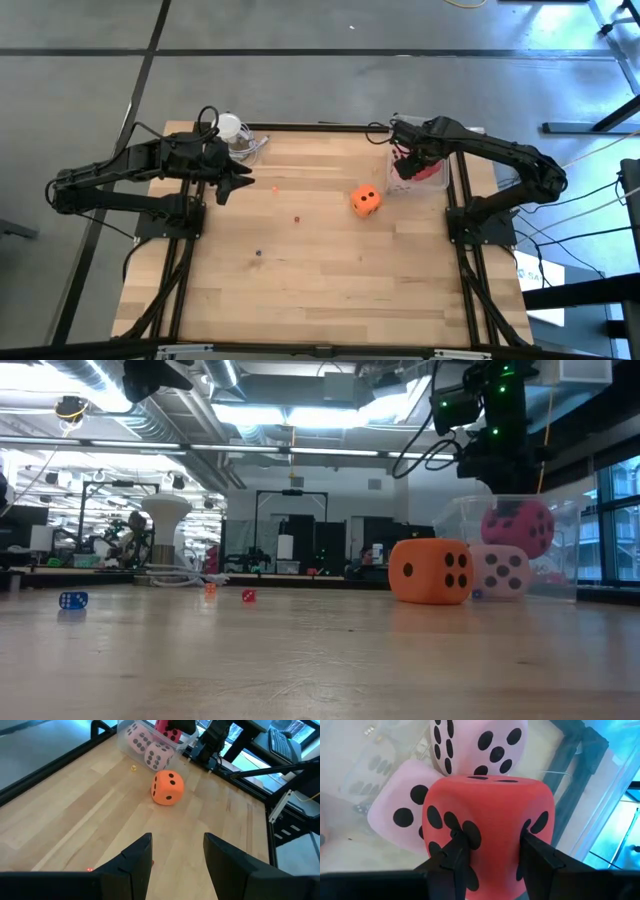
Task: Pick & Place Dice
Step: Put the large red die into the container, then put the small orange die into the container
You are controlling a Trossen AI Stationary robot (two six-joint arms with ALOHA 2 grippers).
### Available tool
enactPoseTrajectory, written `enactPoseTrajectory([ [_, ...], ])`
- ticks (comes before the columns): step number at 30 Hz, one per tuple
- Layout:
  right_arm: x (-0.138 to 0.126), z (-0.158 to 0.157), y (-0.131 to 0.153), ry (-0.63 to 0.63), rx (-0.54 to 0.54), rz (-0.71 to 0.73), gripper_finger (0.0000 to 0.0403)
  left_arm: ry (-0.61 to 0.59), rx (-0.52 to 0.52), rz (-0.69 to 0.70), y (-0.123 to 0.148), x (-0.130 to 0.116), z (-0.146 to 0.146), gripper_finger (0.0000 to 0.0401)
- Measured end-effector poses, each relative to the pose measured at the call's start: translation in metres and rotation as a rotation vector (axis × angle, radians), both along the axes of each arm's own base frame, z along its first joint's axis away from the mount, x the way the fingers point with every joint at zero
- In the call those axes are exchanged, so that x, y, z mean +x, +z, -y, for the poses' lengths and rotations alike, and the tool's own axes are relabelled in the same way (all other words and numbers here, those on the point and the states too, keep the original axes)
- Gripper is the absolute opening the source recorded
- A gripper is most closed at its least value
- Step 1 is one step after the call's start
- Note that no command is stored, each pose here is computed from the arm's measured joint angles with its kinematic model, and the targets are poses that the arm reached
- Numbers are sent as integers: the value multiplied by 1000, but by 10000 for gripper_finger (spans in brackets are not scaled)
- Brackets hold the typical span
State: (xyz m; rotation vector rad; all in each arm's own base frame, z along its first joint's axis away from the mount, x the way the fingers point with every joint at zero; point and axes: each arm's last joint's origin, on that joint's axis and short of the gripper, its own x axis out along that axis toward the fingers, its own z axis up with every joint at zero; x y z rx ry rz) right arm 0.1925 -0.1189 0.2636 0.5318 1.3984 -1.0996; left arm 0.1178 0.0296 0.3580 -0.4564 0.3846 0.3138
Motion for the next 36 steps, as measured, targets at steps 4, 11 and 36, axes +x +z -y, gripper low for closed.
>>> enactPoseTrajectory([
  [4, 0, 0, 0, 6, 1, -1, 133, 0, 1, 0, 0, 0, 0, 168],
  [11, 0, 0, 0, 13, -1, -3, 133, 1, 1, 0, 0, 0, 0, 168],
  [36, 21, -20, 64, 98, -40, 190, 237, 12, -27, -17, -2, 6, -1, 168],
])
